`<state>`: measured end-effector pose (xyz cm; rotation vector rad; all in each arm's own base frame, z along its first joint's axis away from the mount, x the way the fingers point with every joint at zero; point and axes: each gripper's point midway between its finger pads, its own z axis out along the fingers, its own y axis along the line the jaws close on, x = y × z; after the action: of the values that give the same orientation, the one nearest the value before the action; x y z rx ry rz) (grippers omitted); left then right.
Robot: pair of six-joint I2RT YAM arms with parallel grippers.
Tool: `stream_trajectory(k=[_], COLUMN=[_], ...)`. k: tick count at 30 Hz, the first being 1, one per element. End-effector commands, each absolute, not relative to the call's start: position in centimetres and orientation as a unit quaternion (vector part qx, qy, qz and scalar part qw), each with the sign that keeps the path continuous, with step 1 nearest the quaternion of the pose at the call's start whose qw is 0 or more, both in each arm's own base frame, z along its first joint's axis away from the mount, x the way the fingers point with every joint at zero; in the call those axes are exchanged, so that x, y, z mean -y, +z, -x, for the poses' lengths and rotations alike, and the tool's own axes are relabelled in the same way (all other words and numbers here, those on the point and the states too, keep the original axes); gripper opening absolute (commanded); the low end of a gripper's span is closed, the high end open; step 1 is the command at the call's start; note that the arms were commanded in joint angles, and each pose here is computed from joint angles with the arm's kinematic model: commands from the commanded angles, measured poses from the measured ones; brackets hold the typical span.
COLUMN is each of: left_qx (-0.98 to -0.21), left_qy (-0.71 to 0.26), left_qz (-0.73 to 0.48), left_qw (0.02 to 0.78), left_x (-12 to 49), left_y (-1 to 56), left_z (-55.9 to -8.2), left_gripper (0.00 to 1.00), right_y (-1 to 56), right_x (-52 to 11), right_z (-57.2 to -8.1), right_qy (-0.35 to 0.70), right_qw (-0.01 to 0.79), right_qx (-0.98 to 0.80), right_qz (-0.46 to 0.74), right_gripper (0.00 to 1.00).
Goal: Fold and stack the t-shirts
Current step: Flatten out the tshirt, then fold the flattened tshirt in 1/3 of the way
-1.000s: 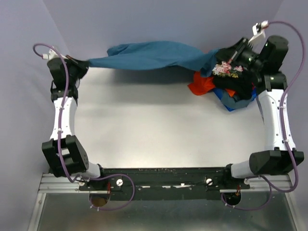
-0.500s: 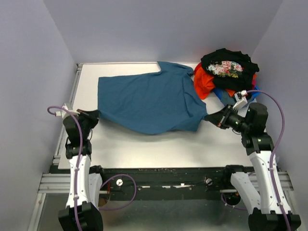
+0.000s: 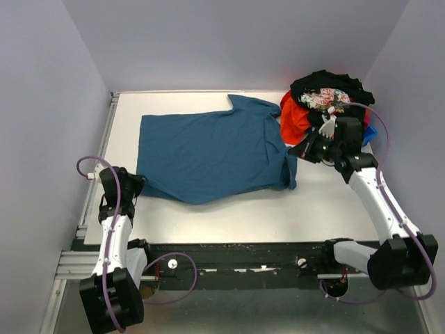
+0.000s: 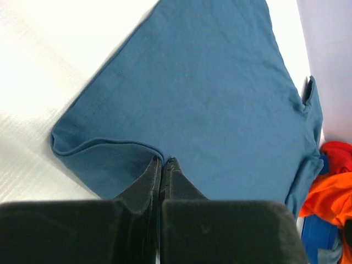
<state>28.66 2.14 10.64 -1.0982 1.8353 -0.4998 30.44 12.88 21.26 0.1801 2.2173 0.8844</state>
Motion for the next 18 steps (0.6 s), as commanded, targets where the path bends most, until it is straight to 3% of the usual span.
stream_trajectory(k=[1,18], left_qx=[-0.708,-0.677], left_qy=[-0.194,-0.181], left_qz=[0.472,0.513], left_qw=[0.489,0.496], left_x=[-3.9,-6.5], left_y=[12.6,12.9], left_z=[-30.5,-35.7], left_gripper=[0.00,0.00], right_y=[22.2,20.2], right_x=[-12.3,-13.6], right_z=[-34.8,-44.6], right_qy=[0.307,0.265], right_qw=[0.399,0.352], right_qx=[-0.860,-0.896], right_qz=[-0.078,-0.054], right_gripper=[0.01,0.01])
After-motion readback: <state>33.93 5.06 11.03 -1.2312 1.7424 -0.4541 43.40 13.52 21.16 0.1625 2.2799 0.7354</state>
